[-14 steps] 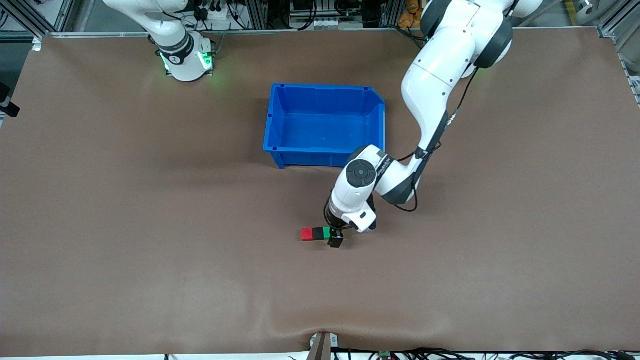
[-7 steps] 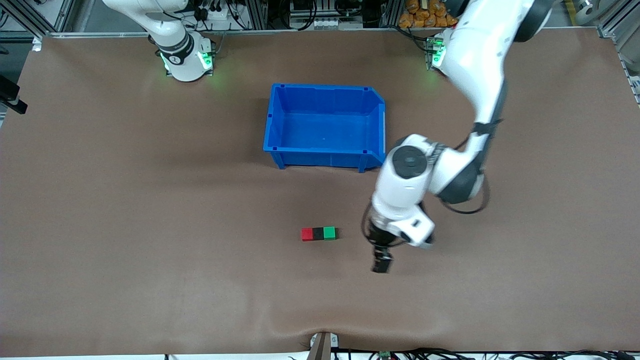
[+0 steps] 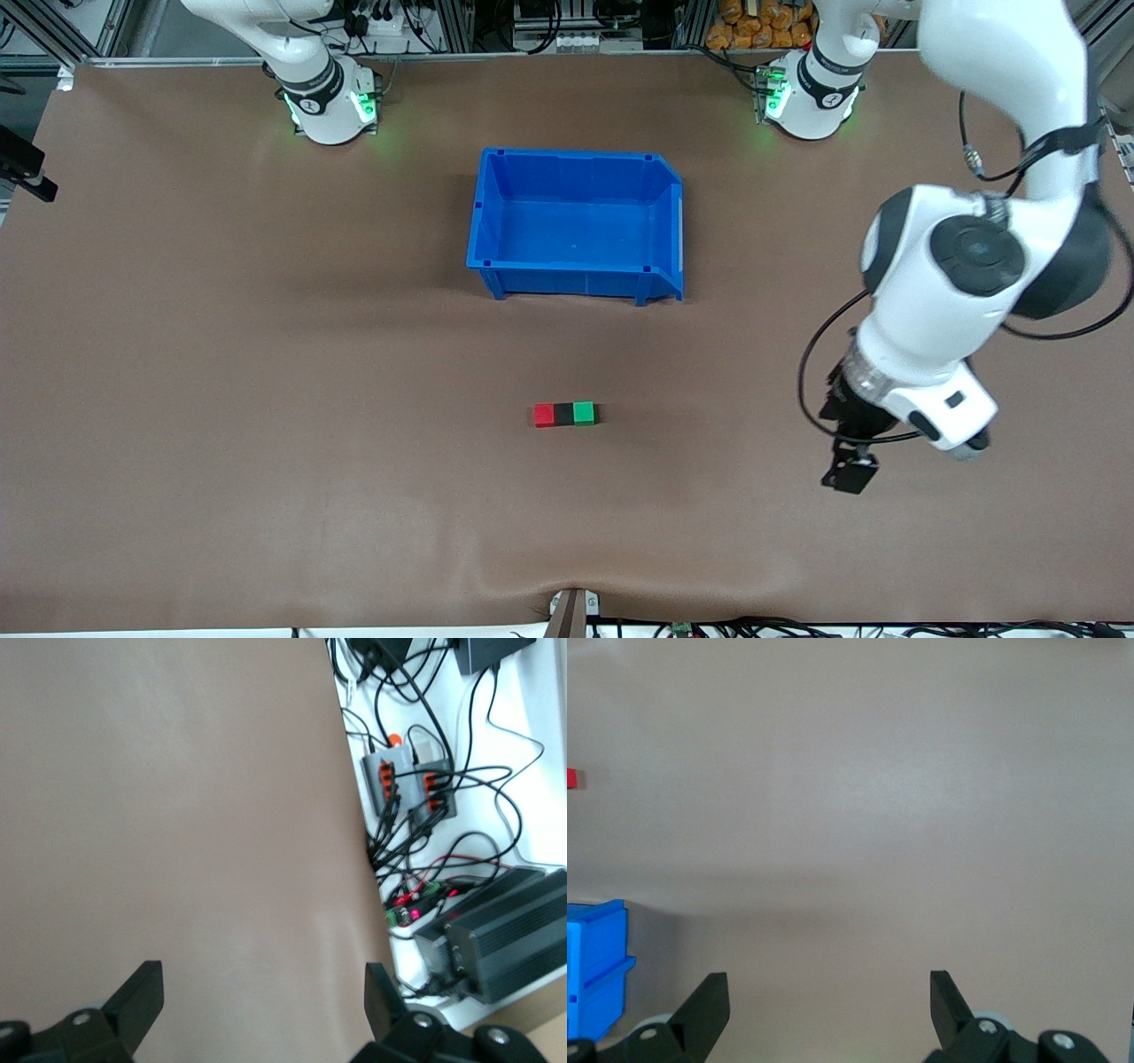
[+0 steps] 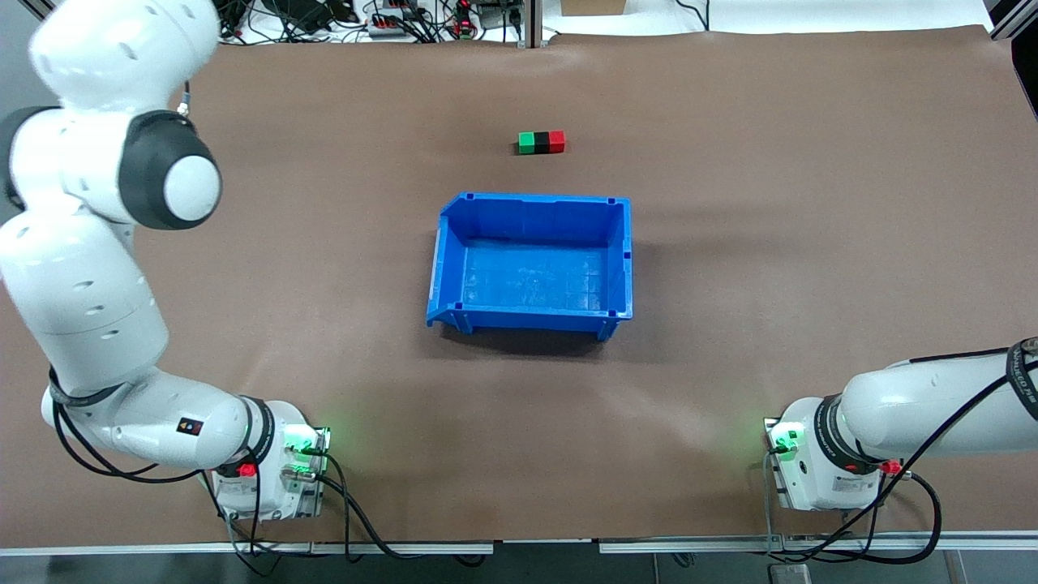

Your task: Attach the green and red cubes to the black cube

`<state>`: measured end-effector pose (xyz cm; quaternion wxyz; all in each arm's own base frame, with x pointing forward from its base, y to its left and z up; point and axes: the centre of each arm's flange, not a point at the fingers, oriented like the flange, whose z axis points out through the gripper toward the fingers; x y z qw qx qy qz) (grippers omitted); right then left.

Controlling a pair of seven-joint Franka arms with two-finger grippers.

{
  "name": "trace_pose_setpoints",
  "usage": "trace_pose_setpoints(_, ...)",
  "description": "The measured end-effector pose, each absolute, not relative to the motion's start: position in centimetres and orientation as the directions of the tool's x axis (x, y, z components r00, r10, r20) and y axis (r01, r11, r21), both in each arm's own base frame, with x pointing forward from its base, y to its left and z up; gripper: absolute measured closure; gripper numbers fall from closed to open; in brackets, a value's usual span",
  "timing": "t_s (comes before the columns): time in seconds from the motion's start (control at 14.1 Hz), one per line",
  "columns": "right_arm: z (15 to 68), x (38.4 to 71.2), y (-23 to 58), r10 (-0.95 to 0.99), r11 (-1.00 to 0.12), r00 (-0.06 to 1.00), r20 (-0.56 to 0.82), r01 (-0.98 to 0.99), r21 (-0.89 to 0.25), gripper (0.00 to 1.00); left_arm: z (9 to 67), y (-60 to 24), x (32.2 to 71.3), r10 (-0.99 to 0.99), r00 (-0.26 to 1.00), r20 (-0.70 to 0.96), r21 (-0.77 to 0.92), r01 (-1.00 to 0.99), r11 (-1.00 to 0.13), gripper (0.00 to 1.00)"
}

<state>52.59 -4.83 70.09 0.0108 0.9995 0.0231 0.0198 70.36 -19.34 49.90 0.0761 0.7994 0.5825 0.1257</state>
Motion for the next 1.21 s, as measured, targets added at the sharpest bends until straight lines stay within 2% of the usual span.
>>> trace_pose_setpoints(0.43,70.1,52.6,-4.6,0.051,-0.998,0.998,0.040,0.050,0.022,0.00,55.2,-9.6,62.6,0.765,0.632,0.125,0.210,0.737,-0.643,0.00)
trace_pose_setpoints(0.78,70.1,52.7,-4.0,0.061,-0.998,0.997,0.042,0.061,0.010,0.00,55.7,-7.8,55.8,0.424,0.900,0.099,0.063,0.419,-0.906,0.00)
trace_pose_setpoints(0.99,70.1,52.7,-4.0,0.060,-0.998,0.997,0.043,0.060,0.001,0.00,56.7,-5.8,55.0,0.187,0.981,0.059,0.016,0.187,-0.982,0.00)
trace_pose_setpoints(1.21,70.1,52.7,-4.0,0.060,-0.998,0.997,0.043,0.060,0.000,0.00,58.8,-3.7,54.8,0.010,1.000,0.025,0.001,0.010,-1.000,0.00)
